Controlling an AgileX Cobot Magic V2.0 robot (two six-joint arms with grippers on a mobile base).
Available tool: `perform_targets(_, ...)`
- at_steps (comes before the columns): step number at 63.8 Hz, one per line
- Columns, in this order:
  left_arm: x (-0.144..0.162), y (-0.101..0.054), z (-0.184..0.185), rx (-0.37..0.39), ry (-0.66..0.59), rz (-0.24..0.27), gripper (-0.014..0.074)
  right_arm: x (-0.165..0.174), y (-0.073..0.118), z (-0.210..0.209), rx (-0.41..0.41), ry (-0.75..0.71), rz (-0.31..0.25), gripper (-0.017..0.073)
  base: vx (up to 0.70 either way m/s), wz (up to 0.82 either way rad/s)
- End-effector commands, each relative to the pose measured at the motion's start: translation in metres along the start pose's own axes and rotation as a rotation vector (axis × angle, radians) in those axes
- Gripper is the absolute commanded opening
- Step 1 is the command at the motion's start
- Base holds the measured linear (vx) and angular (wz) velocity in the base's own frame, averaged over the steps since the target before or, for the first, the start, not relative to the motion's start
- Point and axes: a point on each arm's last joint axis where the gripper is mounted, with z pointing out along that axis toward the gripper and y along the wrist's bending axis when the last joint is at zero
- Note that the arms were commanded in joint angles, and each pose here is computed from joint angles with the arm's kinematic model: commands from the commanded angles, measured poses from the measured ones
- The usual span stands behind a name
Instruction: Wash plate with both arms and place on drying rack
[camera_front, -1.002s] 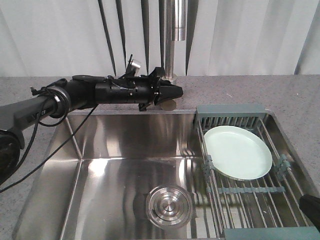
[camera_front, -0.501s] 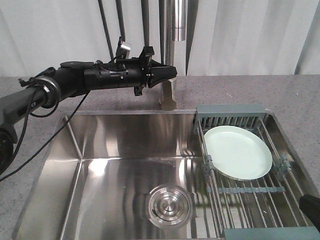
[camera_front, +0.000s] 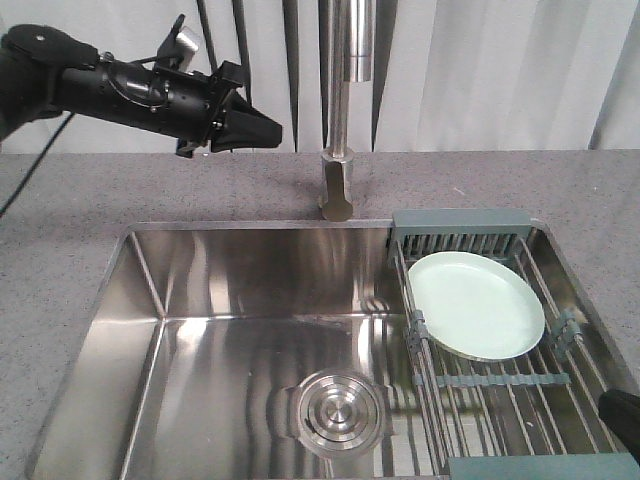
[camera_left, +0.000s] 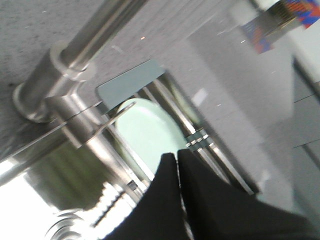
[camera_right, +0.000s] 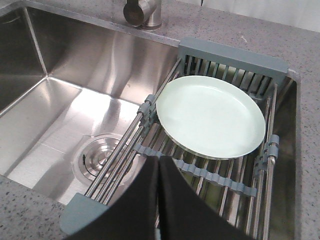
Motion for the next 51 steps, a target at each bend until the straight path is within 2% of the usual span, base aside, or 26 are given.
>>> perform_targets(1,0.001,-0.053,-0.041,-0.094,-0.002,0.136,-0.0007,-0.013,-0.003,-0.003,0.028,-0.077,0.008,-0.0008,0.0,0.0)
perform_targets(14,0.012,-0.104,-0.089,-0.252,-0.06,0.275,-0.0007,-0.013,-0.003,-0.003,0.032,-0.075,0.002,-0.0008,0.0,0.0)
perform_targets(21,0.029,-0.126,-0.112,-0.326,-0.074,0.314,-0.0007,-0.013,-0.003,-0.003,0.032,-0.075,0.002,-0.0008,0.0,0.0)
perform_targets(28,0.061,-0.144,-0.132,-0.38,-0.07,0.332,-0.0007,-0.013,-0.003,-0.003,0.032,-0.076,0.002,-0.0008,0.0,0.0)
perform_targets(39,0.129,-0.158,-0.152,-0.421,-0.119,0.333,-0.0007,-0.013,-0.003,-0.003,0.033,-0.078,0.003,-0.0008,0.0,0.0)
perform_targets(41,0.143,-0.155,-0.152,-0.427,-0.126,0.323,-0.0007,-0.013,-0.003,-0.003,0.033,-0.078,0.003,-0.0008,0.0,0.0)
perform_targets(43,0.158,-0.159,-0.157,-0.434,-0.156,0.339,-0.0007,-0.013,-0.003,-0.003,0.033,-0.078,0.002,-0.0008,0.0,0.0)
perform_targets(44,0.165,-0.155,-0.156,-0.44,-0.162,0.333,-0.0007,-0.013,-0.003,-0.003,0.033,-0.078,0.002,-0.0008,0.0,0.0)
perform_targets(45,0.174,-0.158,-0.159,-0.442,-0.183,0.342,-0.0007,-0.013,-0.003,-0.003,0.033,-0.078,0.002,-0.0008,0.0,0.0)
perform_targets(51,0.221,-0.152,-0.164,-0.467,-0.274,0.345,-0.0007,-0.013,-0.004,-0.003,0.036,-0.082,0.001,-0.0008,0.0,0.0)
